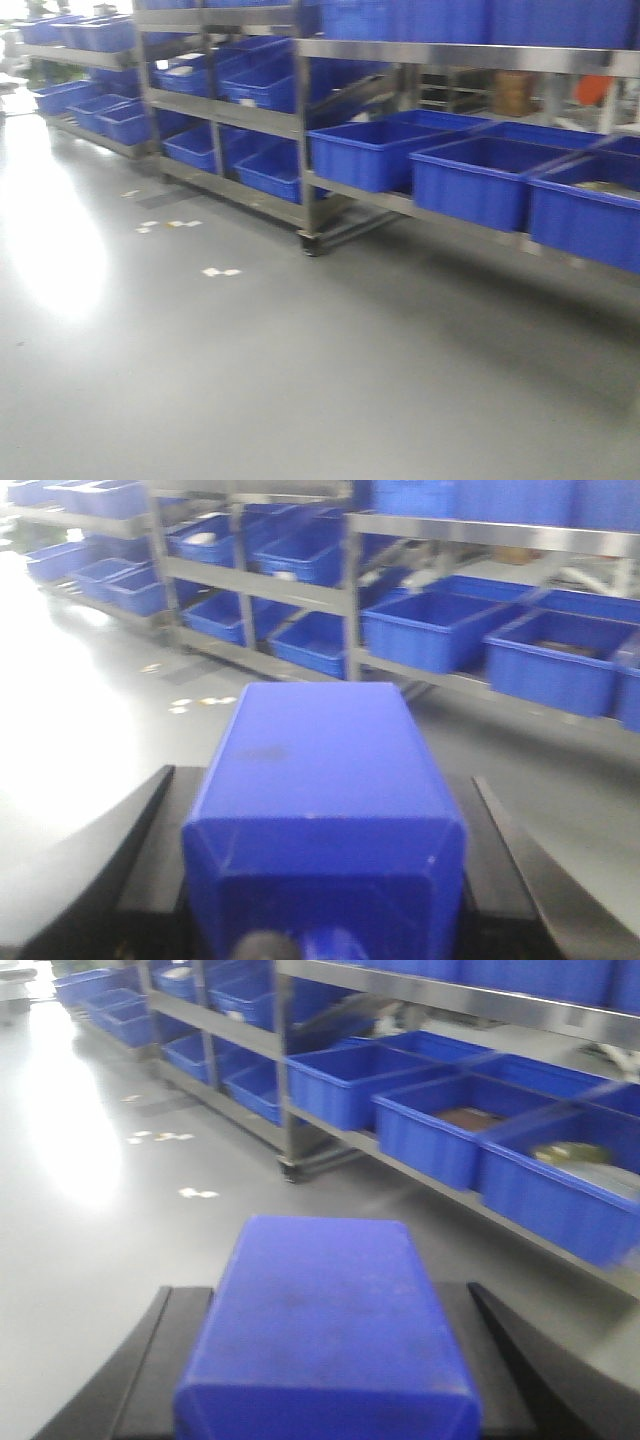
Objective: Pick and sort blue part to right shelf
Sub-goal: 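Drive the base toward the rack of blue bins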
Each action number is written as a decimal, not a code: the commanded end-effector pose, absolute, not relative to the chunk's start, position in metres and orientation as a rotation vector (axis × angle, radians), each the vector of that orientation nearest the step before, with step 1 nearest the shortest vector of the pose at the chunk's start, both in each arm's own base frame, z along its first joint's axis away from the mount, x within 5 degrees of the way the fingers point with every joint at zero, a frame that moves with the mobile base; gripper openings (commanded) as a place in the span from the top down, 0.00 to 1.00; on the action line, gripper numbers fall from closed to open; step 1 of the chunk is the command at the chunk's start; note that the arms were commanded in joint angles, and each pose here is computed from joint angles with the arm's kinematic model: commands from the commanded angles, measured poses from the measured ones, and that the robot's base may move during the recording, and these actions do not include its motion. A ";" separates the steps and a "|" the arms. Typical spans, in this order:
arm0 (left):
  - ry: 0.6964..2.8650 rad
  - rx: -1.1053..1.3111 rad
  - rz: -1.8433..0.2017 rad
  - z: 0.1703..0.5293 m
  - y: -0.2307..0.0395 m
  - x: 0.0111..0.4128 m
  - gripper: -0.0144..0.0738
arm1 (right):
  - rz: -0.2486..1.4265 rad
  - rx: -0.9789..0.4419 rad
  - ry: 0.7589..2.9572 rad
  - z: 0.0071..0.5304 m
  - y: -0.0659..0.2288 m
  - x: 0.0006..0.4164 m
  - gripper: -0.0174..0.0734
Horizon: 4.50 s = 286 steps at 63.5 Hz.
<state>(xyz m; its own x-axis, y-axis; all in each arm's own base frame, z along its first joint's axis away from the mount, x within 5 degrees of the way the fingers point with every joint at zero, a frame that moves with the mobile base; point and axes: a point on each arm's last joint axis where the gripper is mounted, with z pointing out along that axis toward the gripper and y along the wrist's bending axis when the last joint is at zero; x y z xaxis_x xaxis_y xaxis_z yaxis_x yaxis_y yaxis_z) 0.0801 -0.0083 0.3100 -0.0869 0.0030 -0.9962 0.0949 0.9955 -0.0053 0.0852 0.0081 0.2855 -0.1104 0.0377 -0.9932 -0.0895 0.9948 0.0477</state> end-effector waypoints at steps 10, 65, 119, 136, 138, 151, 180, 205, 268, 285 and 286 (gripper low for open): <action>1.543 0.048 -0.069 0.328 -0.006 0.080 0.40 | 0.094 -0.044 1.562 0.303 0.007 0.085 0.34; 1.546 0.048 -0.069 0.327 -0.006 0.080 0.40 | 0.094 -0.044 1.567 0.303 0.008 0.085 0.34; 1.546 0.048 -0.069 0.327 -0.006 0.080 0.40 | 0.094 -0.044 1.567 0.303 0.008 0.085 0.34; 1.546 0.048 -0.069 0.327 -0.006 0.080 0.40 | 0.094 -0.044 1.567 0.303 0.008 0.085 0.34; 1.546 0.048 -0.069 0.327 -0.006 0.080 0.40 | 0.094 -0.044 1.567 0.303 0.008 0.085 0.34; 1.546 0.048 -0.069 0.327 -0.006 0.080 0.40 | 0.094 -0.044 1.567 0.303 0.008 0.085 0.34; 1.546 0.048 -0.069 0.327 -0.006 0.080 0.40 | 0.094 -0.044 1.567 0.303 0.008 0.085 0.34; 1.546 0.048 -0.069 0.327 -0.006 0.080 0.40 | 0.094 -0.044 1.567 0.303 0.008 0.085 0.34; 1.546 0.048 -0.069 0.327 -0.006 0.080 0.40 | 0.094 -0.044 1.568 0.303 0.008 0.085 0.34; 1.546 0.048 -0.069 0.327 -0.006 0.080 0.40 | 0.094 -0.044 1.568 0.303 0.008 0.085 0.34; 1.546 0.048 -0.069 0.327 -0.006 0.080 0.40 | 0.094 -0.044 1.568 0.303 0.008 0.085 0.34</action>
<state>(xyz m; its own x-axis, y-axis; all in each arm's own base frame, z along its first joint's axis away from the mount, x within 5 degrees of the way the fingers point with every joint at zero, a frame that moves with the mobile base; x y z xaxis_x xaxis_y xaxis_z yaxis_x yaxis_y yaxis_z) 0.0803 -0.0083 0.3088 -0.0903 0.0031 -0.9959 0.0949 0.9955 -0.0055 0.0851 0.0081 0.2848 -0.1174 0.0370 -0.9924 -0.0894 0.9949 0.0477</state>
